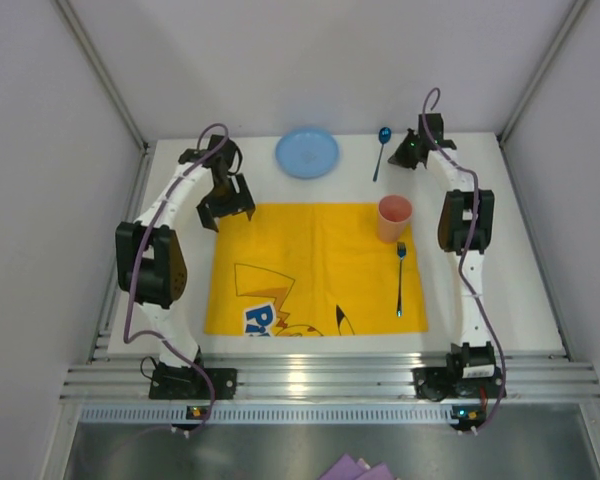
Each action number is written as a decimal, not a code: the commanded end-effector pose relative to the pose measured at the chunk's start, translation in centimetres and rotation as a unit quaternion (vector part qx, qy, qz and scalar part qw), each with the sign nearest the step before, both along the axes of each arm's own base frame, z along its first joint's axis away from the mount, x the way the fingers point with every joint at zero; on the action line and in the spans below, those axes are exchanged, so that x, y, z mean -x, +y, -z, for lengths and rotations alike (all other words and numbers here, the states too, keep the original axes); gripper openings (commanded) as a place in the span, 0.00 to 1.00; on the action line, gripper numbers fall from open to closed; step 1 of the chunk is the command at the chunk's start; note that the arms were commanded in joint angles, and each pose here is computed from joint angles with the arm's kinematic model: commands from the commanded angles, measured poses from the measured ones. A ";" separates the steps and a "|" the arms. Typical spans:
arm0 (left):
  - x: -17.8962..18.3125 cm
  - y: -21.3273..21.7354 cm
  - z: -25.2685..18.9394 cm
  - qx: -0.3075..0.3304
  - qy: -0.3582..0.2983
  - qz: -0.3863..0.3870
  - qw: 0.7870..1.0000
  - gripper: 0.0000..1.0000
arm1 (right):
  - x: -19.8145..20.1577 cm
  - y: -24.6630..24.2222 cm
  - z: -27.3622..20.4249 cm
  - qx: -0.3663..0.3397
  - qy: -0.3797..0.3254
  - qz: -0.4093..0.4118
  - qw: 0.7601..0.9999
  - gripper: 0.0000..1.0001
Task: Set the dinner table for one person
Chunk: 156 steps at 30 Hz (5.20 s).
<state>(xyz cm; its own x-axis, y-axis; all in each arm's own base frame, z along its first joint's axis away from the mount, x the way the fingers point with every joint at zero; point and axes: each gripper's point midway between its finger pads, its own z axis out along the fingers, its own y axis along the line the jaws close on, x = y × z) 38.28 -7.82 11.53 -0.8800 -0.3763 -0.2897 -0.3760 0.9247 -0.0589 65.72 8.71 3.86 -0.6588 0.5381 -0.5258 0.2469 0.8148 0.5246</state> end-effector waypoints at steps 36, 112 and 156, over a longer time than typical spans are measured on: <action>-1.9 1.3 1.2 0.011 0.009 -0.013 1.000 0.89 | 6.5 -7.5 4.4 -0.040 0.155 0.128 0.979 0.00; -3.3 -0.7 0.1 0.064 -0.033 0.033 0.997 0.88 | 9.8 -3.6 -15.3 0.038 0.003 -0.050 0.998 1.00; 5.6 -3.4 2.5 0.142 -0.037 0.084 0.986 0.86 | 35.1 1.6 1.0 0.198 0.221 -0.081 0.951 0.34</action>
<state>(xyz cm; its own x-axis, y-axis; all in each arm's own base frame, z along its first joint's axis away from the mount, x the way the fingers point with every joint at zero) 31.77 -11.14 7.10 -0.9273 -0.3160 -0.2008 -0.2371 0.9107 -0.3382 29.73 10.56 3.09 -0.9188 0.2442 -0.3100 0.2365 0.9696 0.0627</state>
